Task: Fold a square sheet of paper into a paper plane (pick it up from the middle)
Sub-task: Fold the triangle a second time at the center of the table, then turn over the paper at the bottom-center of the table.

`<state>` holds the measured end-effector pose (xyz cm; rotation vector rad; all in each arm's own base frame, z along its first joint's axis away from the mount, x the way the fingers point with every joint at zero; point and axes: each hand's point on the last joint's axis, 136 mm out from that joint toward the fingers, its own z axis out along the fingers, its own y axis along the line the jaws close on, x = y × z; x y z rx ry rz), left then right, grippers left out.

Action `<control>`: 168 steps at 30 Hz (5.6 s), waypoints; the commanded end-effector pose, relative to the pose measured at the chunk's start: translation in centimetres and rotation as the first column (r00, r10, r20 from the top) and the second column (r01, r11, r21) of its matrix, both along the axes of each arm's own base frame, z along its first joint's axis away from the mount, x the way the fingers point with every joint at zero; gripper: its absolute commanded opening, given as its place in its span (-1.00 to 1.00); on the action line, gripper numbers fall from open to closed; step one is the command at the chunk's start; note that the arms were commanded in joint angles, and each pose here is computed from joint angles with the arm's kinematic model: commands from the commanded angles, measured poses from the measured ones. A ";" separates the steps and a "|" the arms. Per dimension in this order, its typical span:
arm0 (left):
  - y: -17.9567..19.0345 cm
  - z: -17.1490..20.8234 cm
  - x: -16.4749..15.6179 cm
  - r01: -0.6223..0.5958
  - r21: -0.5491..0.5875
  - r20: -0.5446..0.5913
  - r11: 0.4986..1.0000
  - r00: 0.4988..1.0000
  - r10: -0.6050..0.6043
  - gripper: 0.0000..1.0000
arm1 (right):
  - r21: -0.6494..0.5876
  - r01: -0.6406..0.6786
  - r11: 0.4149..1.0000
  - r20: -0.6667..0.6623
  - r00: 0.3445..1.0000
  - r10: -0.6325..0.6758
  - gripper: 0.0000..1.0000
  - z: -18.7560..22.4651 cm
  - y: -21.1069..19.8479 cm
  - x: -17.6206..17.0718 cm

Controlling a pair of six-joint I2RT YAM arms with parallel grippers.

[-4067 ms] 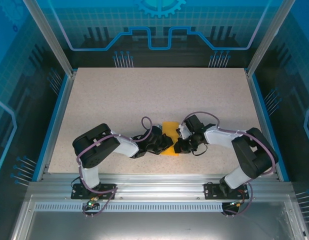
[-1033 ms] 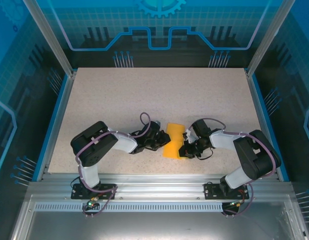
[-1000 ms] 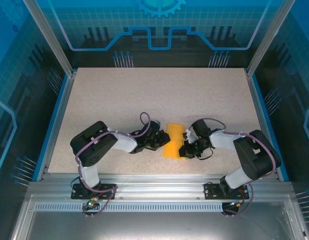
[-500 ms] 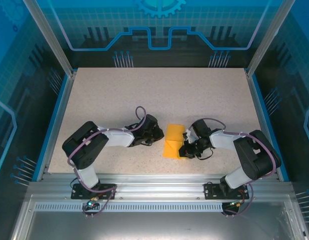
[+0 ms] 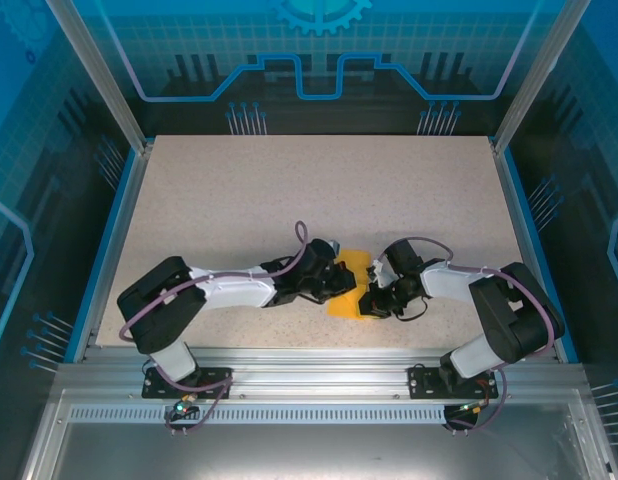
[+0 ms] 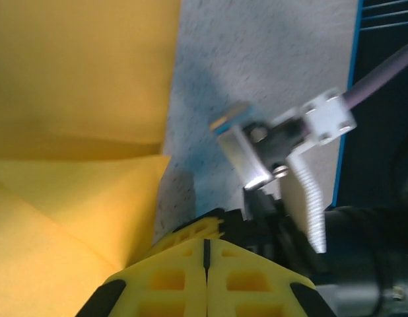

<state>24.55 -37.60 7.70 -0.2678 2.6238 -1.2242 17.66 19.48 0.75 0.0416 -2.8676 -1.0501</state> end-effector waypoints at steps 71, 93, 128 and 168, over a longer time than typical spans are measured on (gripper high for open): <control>8.1 -3.4 6.7 -0.138 0.246 0.134 0.959 0.985 0.108 -1.00 | -0.124 0.031 0.992 -0.088 0.995 -0.042 -0.87 -1.9 -2.7 -2.3; 1.6 -6.7 0.8 0.006 0.075 -0.064 0.997 0.998 -0.002 -1.00 | -0.066 0.018 0.998 -0.016 1.000 -0.019 -0.84 -0.1 -1.8 -1.1; 3.9 -9.9 0.1 -0.007 0.224 -0.112 0.974 0.993 0.033 -1.00 | -0.048 0.020 0.999 -0.103 0.994 -0.025 -0.82 -1.9 -1.1 -1.9; 0.8 -4.1 1.3 0.038 0.069 -0.048 0.997 0.998 -0.035 -0.94 | -0.060 0.164 0.985 0.139 0.978 -0.155 -0.21 3.0 -2.9 3.6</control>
